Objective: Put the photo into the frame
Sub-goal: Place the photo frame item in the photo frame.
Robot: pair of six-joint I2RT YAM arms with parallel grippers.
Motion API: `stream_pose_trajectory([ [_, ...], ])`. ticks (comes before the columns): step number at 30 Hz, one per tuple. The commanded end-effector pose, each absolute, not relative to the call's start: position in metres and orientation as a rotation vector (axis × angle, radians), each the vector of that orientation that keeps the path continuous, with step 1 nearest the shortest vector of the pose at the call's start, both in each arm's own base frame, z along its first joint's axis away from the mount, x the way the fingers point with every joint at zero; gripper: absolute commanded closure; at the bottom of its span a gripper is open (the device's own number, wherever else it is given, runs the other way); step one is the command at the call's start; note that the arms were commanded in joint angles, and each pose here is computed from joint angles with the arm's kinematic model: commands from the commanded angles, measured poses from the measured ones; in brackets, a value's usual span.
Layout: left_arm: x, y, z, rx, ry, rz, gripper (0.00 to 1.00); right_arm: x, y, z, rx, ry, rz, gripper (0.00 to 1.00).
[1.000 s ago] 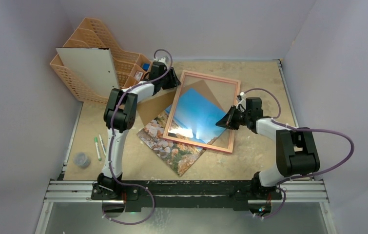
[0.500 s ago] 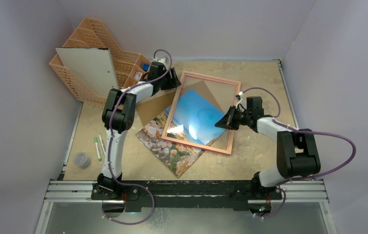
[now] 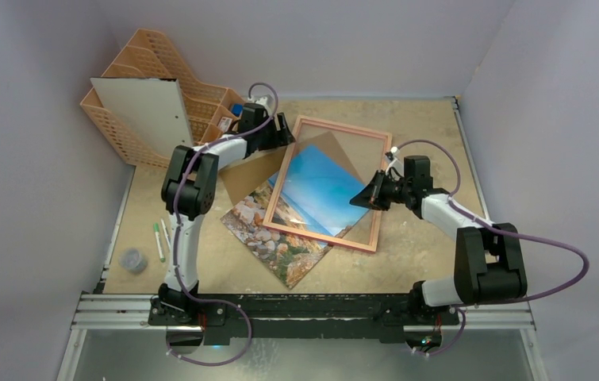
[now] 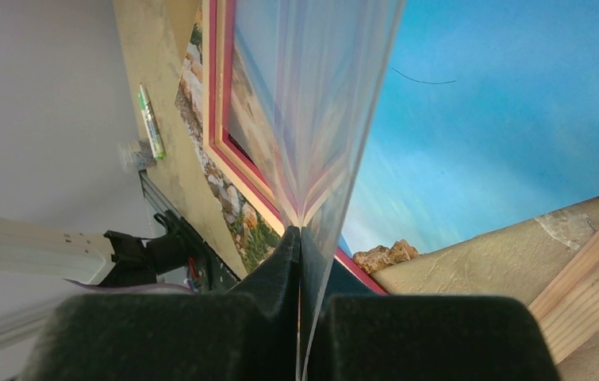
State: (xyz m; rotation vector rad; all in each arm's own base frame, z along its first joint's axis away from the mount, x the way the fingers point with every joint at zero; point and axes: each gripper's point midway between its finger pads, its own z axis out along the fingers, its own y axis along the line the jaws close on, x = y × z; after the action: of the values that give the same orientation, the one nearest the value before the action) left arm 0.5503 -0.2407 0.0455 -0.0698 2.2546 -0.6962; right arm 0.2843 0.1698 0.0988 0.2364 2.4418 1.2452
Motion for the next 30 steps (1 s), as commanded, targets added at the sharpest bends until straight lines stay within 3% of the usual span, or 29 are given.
stream_pose_trajectory([
  [1, 0.542, -0.232, 0.070, -0.112, 2.234, -0.704, 0.29, 0.277, 0.179, 0.113, 0.186, 2.447, 1.322, 1.00],
  [17, 0.528, -0.239, 0.100, -0.103, 2.196, -0.701, 0.27, 0.279, 0.163, 0.129, 0.104, 2.462, 1.225, 1.00],
  [30, 0.527, -0.234, 0.105, -0.124, 2.198, -0.675, 0.27, 0.288, 0.177, 0.192, -0.092, 2.250, 1.346, 1.00],
])
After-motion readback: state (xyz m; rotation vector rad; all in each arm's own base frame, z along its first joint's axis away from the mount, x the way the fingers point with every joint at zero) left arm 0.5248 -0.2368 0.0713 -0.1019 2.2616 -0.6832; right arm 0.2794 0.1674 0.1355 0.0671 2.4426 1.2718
